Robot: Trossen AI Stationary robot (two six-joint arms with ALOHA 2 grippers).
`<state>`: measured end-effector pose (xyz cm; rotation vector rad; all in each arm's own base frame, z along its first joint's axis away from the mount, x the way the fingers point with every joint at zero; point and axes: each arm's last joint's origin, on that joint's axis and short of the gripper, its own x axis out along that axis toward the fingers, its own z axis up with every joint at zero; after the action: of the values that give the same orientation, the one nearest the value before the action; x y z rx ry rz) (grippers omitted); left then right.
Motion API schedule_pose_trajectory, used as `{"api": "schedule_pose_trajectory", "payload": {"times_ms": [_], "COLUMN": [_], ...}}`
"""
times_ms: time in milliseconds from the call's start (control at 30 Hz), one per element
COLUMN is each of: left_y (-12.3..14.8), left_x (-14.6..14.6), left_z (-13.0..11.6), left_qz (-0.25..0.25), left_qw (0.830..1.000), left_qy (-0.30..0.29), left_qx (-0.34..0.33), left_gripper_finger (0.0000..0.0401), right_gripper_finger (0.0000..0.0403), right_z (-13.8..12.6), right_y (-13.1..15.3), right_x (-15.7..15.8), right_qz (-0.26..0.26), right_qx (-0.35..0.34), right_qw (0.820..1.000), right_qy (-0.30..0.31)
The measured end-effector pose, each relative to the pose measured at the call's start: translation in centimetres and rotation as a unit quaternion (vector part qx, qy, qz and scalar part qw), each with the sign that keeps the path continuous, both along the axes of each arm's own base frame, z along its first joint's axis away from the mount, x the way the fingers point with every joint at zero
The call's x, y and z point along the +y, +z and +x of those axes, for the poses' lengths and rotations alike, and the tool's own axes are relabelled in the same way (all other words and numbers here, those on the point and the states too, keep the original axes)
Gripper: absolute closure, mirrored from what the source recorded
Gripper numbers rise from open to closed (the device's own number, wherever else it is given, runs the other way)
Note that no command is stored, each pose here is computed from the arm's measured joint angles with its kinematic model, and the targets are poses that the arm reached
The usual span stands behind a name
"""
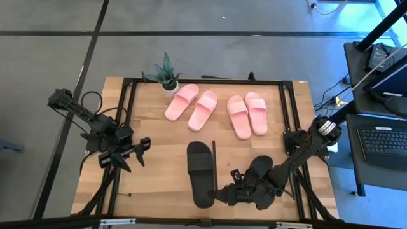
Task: Pick and place slides into the shelf
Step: Put the black slide on the shelf
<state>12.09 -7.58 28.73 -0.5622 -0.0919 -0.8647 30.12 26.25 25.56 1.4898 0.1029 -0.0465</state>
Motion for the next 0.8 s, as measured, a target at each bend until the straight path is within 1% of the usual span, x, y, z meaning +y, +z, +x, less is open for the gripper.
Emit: {"api": "schedule_pose_trajectory", "payload": {"times_ms": [233, 367, 467, 567, 800], "left_y": [0.0, 0.0, 0.0, 0.0, 0.0], "left_x": [0.0, 0.0, 0.0, 0.0, 0.0], "left_z": [0.0, 0.0, 0.0, 0.0, 0.0], "left_qz": [0.0, -0.001, -0.002, -0.004, -0.004], "left_qw": [1.0, 1.0, 1.0, 1.0, 1.0], "left_qy": [0.002, 0.002, 0.001, 0.001, 0.001], "left_qx": [0.0, 0.0, 0.002, 0.003, 0.004], "left_gripper_finger": [0.019, 0.019, 0.019, 0.019, 0.019], "right_gripper_finger": [0.0344, 0.0344, 0.0344, 0.0344, 0.0344], "right_z": [0.5, 0.6, 0.8, 1.0, 1.1], "right_y": [-0.2, -1.5, -2.7, -3.2, -3.8], "right_x": [2.6, 3.5, 3.8, 4.0, 4.1], "right_qz": [-0.009, -0.006, 0.006, 0.014, 0.005], "right_qx": [-0.001, 0.01, 0.018, 0.012, 0.015], "right_qw": [1.0, 1.0, 1.0, 1.0, 1.0], "right_qy": [0.014, 0.008, 0.0, -0.007, -0.027]}}
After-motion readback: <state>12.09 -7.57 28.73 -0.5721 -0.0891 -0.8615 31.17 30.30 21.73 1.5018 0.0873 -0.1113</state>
